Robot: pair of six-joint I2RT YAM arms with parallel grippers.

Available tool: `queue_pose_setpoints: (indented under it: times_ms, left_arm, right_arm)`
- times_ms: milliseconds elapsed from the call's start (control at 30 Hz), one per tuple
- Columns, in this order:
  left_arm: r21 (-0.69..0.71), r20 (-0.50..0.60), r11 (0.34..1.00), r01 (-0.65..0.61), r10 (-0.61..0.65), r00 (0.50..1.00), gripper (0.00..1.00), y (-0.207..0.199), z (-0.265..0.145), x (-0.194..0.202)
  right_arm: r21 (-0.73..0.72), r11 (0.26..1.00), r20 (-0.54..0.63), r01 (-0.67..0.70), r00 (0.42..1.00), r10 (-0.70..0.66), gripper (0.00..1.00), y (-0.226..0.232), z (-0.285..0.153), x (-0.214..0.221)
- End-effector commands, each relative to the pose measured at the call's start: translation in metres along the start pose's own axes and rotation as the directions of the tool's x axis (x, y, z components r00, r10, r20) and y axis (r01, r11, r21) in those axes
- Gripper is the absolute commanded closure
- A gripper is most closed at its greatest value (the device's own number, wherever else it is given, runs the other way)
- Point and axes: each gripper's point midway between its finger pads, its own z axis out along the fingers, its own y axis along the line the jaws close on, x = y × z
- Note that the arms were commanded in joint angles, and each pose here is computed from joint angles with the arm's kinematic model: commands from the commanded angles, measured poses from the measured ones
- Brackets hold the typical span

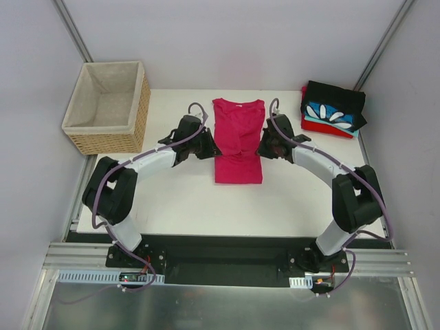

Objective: Fold and stack the t-shirts

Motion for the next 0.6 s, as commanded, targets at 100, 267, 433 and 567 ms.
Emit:
queue_pose_setpoints:
  times_ms: [100, 267, 433, 567]
  left_arm:
    - [0.04, 0.018, 0.999, -0.032, 0.032, 0.999, 1.0, -0.005, 0.012, -0.018]
    - [0.037, 0.006, 0.999, -0.019, 0.019, 1.0, 1.0, 0.005, 0.026, -0.024]
    - [0.044, -0.006, 0.999, 0.0, 0.0, 1.0, 1.0, 0.013, 0.037, -0.032]
    - [0.037, -0.011, 0.999, 0.014, -0.014, 1.0, 0.99, 0.021, 0.044, -0.036]
  right_arm:
    - [-0.035, 0.999, 0.045, -0.014, 0.999, 0.016, 1.0, 0.011, 0.012, -0.029]
    - [-0.037, 0.999, 0.016, -0.035, 0.999, 0.036, 0.99, 0.008, 0.028, -0.03]
    - [-0.031, 0.999, 0.012, -0.044, 0.999, 0.044, 1.0, 0.006, 0.038, -0.036]
    - [-0.016, 0.999, -0.012, -0.035, 0.999, 0.035, 0.89, 0.002, 0.052, -0.031]
